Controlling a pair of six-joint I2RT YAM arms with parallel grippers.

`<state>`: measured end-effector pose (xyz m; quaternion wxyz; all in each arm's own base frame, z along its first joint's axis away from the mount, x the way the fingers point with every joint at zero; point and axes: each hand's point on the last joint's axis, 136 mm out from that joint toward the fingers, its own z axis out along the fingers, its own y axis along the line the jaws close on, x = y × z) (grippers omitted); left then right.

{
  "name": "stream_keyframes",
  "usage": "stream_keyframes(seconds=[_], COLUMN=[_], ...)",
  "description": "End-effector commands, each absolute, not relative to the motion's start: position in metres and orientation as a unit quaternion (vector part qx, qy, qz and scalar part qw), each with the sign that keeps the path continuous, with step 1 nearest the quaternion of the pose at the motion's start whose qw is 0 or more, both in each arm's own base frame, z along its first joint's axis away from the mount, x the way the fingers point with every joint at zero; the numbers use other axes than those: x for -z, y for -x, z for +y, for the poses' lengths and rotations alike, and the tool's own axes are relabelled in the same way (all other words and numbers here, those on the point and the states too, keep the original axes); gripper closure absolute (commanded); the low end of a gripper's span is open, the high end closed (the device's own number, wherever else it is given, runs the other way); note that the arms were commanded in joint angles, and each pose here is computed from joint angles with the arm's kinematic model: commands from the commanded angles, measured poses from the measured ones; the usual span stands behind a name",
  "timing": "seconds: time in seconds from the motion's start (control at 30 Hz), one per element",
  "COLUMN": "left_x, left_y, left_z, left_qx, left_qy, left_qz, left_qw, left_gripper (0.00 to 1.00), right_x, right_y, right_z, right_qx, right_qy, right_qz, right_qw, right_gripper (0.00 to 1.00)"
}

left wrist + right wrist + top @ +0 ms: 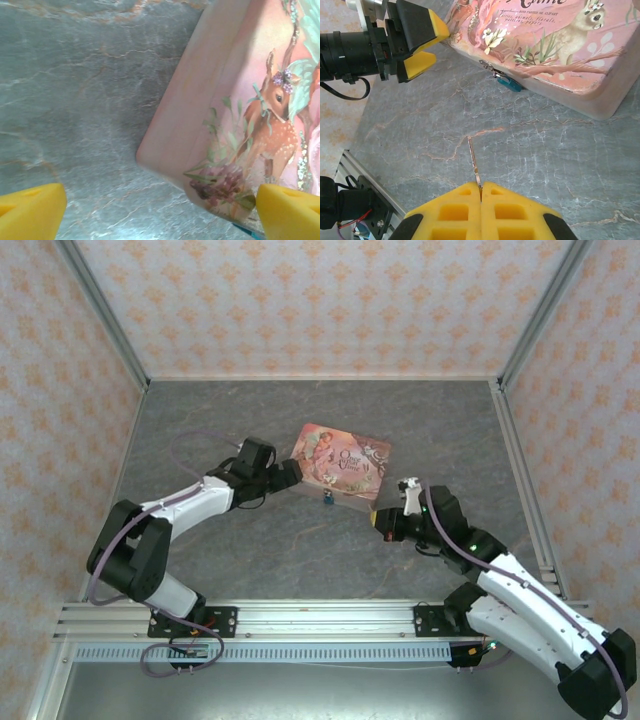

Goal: Unlock a padlock with a key

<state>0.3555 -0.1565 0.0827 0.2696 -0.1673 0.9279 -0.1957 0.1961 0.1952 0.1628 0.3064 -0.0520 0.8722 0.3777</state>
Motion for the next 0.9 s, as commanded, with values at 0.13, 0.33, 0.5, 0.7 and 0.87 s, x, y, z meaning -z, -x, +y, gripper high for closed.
stream_keyframes(seconds=[0.13,0.33,0.5,0.7,0.87], left_x=[-0.114,-0.130,-0.118,-0.102,-0.092], left_y=[-0.345,-0.326,-0.303,-0.293,-0.299], left_z=[-0.142,-0.173,-0.204,-0.236,-0.247], left_qx=[0.192,0.305,0.358,0.383,0.389], left_qy=[0.122,0.071,0.017,-0.028,-0.034], left_qz=[0.918,0.883,0.872,0.866,0.863], left_qw=[0.324,0.349,0.333,0.321,0.321], left_gripper=[0.00,0.00,0.01,0.05,0.07], right_x=[-0.170,-0.182,-0.197,-0.195,-0.185], right_y=[-0.200,-0.208,-0.223,-0.261,-0.288], right_z=[0.213,0.224,0.239,0.245,0.248], right_qx=[-0.436,-0.467,-0.488,-0.504,-0.500], right_qy=[0.067,0.065,0.073,0.038,0.029], right_qz=[0.834,0.813,0.797,0.791,0.801], right_qw=[0.332,0.341,0.349,0.344,0.329], right_gripper=[1.00,1.00,1.00,1.00,1.00])
